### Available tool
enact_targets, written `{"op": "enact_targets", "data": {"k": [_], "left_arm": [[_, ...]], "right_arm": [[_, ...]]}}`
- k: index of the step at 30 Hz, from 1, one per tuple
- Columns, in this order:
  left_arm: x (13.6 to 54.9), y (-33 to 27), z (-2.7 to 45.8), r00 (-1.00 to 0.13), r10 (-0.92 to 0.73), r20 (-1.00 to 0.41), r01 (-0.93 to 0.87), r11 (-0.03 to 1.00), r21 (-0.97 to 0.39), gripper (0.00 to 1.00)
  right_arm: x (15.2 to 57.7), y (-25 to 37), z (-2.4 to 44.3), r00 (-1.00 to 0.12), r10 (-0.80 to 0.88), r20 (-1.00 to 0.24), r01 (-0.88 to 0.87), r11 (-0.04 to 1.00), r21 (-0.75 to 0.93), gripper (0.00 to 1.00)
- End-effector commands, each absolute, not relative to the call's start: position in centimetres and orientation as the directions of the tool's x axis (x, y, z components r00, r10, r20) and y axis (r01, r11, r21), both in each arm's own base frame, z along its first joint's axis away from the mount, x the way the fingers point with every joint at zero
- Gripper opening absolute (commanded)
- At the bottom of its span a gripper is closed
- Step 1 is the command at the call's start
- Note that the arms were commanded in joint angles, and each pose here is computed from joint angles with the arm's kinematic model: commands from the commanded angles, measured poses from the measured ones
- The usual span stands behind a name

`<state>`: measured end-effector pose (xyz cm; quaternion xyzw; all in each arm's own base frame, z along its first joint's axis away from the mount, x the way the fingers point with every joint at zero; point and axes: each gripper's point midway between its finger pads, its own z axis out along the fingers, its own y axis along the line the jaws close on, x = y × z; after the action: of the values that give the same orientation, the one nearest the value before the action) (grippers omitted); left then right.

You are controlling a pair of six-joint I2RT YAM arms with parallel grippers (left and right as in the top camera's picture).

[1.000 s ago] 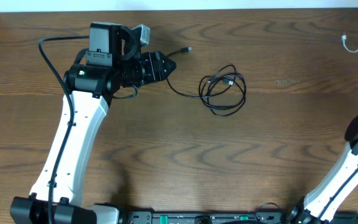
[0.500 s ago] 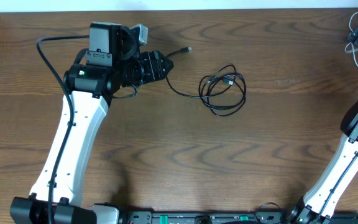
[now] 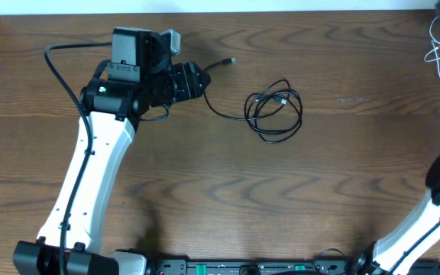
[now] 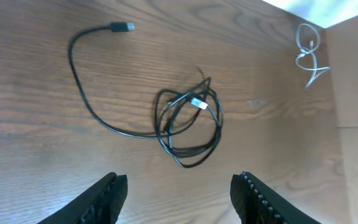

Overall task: Untangle cables
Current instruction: 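Carry the white cable to the upper right corner with the right gripper, then lower the left gripper onto the black cable coil and grasp it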

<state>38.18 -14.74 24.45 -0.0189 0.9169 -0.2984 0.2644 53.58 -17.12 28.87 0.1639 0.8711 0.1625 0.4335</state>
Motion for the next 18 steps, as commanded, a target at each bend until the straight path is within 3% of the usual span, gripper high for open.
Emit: {"op": "enact_targets", "data": {"k": [1,9,18], "left_arm": [[38.3,-15.5,22.0,-0.874,-0.120,-0.471,0.148,0.857,-0.493,0.59],[39.1,-20.3,15.2,-0.921,0.016,-0.388,0.213,0.855,-0.472,0.58],[41.9,-25.2,9.1,-0.891,0.123,-0.438,0.336,0.826,-0.452,0.57]], "right_arm": [[52.5,-10.6,31.3,-0.632,0.396,-0.666,-0.034,0.845,0.534,0.99],[50.3,-5.8,26.9,-0.784,0.348,-0.514,0.035,0.852,0.523,0.99],[48.3,-4.1,22.9,-0.863,0.321,-0.389,0.124,0.883,0.452,0.99]]}}
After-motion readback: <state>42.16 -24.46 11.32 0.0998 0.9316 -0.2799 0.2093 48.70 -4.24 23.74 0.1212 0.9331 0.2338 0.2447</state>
